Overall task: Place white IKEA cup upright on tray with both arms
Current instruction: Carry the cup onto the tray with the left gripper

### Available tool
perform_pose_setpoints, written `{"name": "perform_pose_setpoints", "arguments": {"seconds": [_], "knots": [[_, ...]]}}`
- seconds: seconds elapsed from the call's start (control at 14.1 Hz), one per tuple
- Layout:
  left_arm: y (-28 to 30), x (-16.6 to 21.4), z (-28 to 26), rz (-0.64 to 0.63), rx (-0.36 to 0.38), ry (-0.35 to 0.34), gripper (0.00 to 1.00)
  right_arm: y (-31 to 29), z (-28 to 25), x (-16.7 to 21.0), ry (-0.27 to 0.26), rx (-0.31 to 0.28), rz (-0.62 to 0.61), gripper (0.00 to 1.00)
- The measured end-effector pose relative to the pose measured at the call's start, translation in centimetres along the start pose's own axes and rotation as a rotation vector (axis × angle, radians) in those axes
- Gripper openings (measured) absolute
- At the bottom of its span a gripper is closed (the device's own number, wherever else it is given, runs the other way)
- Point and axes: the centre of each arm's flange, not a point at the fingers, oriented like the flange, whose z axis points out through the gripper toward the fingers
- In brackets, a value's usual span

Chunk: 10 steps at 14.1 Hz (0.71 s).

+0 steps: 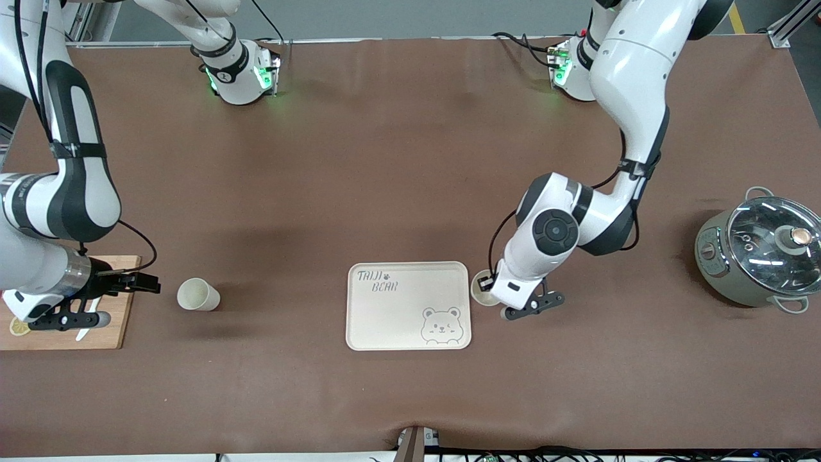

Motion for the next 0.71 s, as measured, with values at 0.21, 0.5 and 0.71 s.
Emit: {"name": "perform_pose_setpoints", "arguments": {"seconds": [0.21,0.5,0.71], "knots": [[3.0,-1.8,0.8,-0.012,-0.005,0.012,0.04,0.1,1.0,0.2,0.000,0.001,0.001,1.00],[6.1,-4.0,3.1,-0.027,-0.028,0.117,0.04,0.1,2.9,-0.2,0.009,-0.001,0.002,1.00],[7.2,-5.5,5.6,-0.020,-0.023,0.147,0.04,0.3,4.2,-0.7,0.001,0.002,0.006,1.00]]}}
